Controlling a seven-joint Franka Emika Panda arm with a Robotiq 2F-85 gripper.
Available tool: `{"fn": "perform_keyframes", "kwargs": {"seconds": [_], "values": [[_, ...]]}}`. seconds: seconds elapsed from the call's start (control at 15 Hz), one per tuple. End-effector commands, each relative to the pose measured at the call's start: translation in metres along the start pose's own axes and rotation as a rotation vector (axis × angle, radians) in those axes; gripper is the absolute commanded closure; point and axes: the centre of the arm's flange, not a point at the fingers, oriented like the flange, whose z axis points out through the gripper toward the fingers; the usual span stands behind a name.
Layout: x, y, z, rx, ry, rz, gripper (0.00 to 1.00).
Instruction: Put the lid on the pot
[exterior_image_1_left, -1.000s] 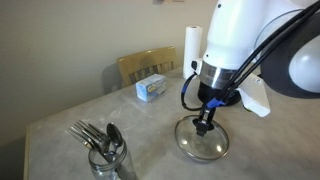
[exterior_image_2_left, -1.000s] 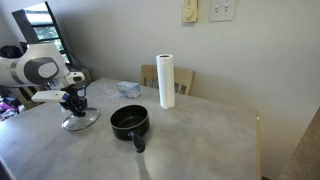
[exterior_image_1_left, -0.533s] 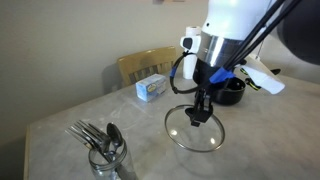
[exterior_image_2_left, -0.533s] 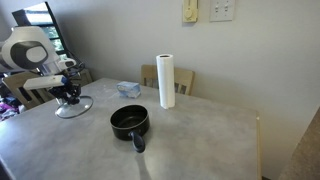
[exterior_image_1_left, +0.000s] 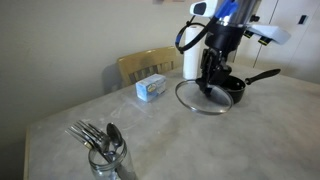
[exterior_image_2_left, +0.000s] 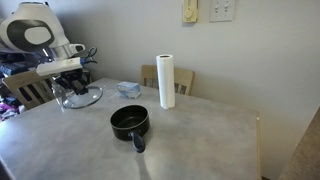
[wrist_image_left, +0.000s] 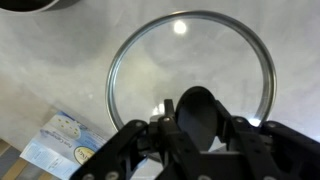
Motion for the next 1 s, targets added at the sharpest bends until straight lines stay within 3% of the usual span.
{"fn": "perform_keyframes", "kwargs": {"seconds": [0.0,0.4,0.93], "values": [[-0.029,0.075,-0.023,0.012,0.024,-0.054,0.85],[-0.076,0.177,-0.037,0.009,0.092,-0.032,0.85],[-0.132,0.208,-0.007,0.026,0.068,0.037,0.85]]}}
